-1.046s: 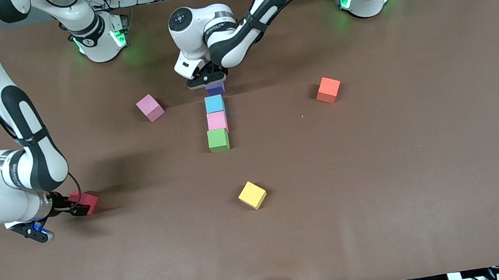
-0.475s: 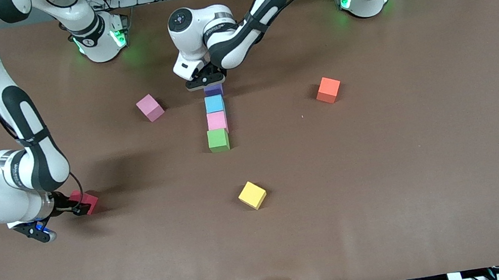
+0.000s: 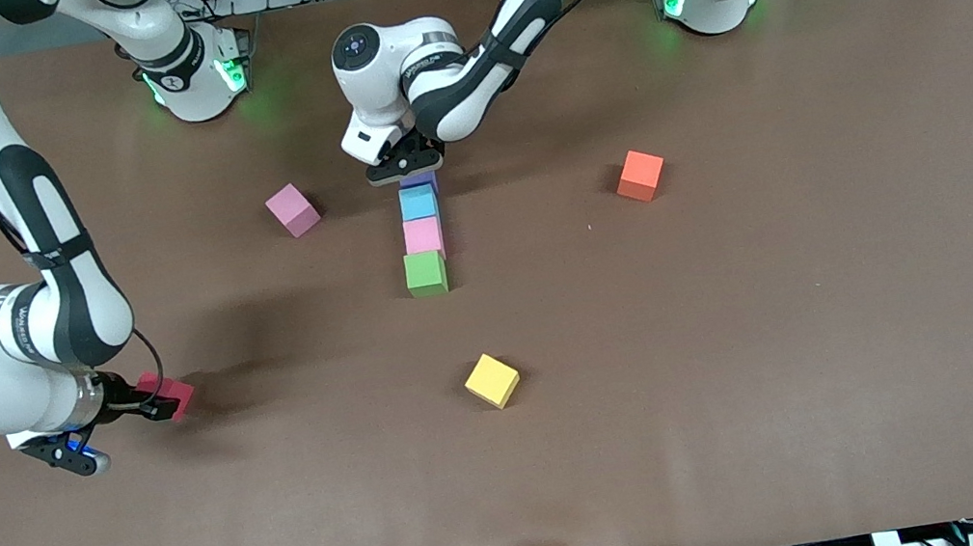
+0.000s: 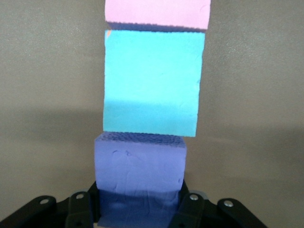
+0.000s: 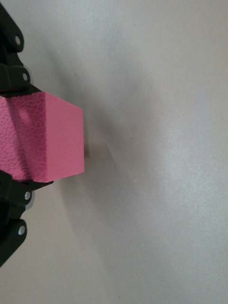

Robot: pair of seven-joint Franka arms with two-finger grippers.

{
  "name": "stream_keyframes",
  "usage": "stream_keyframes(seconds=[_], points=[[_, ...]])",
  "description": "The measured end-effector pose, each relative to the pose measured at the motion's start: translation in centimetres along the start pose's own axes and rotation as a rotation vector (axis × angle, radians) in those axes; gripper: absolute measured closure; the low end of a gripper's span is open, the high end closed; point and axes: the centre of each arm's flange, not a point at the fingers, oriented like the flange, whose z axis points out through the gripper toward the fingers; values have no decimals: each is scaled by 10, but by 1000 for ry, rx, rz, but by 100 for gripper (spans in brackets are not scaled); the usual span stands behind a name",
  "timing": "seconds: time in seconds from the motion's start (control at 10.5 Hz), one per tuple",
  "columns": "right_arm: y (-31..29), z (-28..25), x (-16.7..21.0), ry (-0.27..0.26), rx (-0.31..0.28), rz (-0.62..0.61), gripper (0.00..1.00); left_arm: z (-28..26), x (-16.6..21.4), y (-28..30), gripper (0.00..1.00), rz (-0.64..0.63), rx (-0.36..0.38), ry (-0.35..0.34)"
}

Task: Arrange blocks into number 1

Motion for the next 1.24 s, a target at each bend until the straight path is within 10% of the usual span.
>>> stream_keyframes(seconds=[0.48,0.95,1.24], points=[[-16,-28,-11,2,9,-28,37,-7,-4,7,0,68,-15,52],[-46,-54,-32,11,22,-80,37,-89,13,2,0,29,1,111],[-79,-64,-58,14,30,-137,37,-143,100,-40,0,-104,-16,126]])
